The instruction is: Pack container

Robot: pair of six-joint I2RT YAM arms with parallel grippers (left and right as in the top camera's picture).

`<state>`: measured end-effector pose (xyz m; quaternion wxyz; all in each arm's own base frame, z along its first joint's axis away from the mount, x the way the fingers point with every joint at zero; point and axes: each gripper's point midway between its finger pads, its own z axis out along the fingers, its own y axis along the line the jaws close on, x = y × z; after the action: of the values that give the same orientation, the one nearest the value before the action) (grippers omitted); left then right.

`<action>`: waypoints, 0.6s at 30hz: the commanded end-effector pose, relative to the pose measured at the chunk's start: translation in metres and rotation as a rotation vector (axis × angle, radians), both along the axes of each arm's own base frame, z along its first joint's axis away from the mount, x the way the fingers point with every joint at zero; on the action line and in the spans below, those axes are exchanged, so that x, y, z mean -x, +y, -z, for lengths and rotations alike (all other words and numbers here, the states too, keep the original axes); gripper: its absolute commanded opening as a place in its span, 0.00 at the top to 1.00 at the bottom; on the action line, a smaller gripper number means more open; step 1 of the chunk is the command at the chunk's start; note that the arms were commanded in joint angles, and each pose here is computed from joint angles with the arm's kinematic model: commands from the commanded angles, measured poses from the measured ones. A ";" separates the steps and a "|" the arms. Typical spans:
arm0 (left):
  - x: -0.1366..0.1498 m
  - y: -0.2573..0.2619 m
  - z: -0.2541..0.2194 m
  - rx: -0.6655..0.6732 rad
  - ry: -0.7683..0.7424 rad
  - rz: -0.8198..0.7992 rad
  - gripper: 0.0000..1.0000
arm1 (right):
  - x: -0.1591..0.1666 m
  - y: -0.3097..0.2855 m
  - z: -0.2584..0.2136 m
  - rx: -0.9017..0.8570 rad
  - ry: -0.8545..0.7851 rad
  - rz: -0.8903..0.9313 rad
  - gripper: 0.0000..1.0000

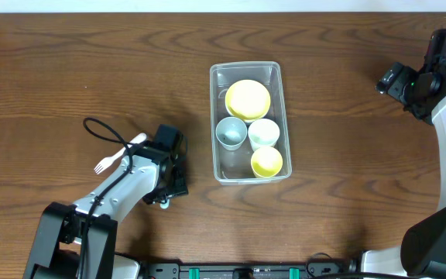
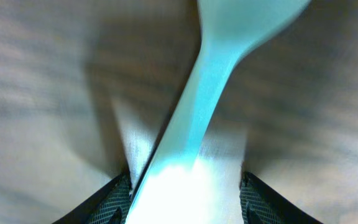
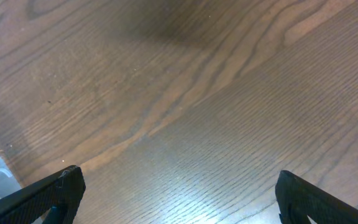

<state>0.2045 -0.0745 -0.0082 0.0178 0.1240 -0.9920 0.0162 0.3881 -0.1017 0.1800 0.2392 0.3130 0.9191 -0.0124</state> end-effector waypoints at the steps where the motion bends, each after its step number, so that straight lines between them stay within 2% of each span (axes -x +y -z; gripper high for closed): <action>1: 0.033 -0.003 0.016 0.039 0.139 -0.034 0.42 | 0.000 -0.001 0.002 0.001 0.007 0.005 0.01; 5: 0.033 -0.005 0.016 0.049 0.140 -0.034 0.43 | 0.000 -0.002 0.002 0.002 0.006 0.005 0.01; 7: 0.033 -0.005 0.016 0.050 0.137 -0.029 0.52 | 0.000 -0.001 0.002 0.001 0.007 0.005 0.01; 10: 0.031 -0.004 0.016 0.047 0.131 -0.029 0.71 | 0.000 -0.001 0.002 0.001 0.006 0.005 0.01; 11: 0.031 -0.004 0.016 0.043 0.128 -0.029 0.73 | 0.000 -0.001 0.002 0.001 0.006 0.005 0.01; 18: 0.026 -0.003 0.017 0.035 0.107 -0.027 0.76 | 0.000 -0.001 0.002 0.001 0.007 0.005 0.01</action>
<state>0.1969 -0.0768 -0.0083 0.0367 0.1360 -0.9897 0.0252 0.3881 -0.1017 0.1800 0.2392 0.3128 0.9191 -0.0124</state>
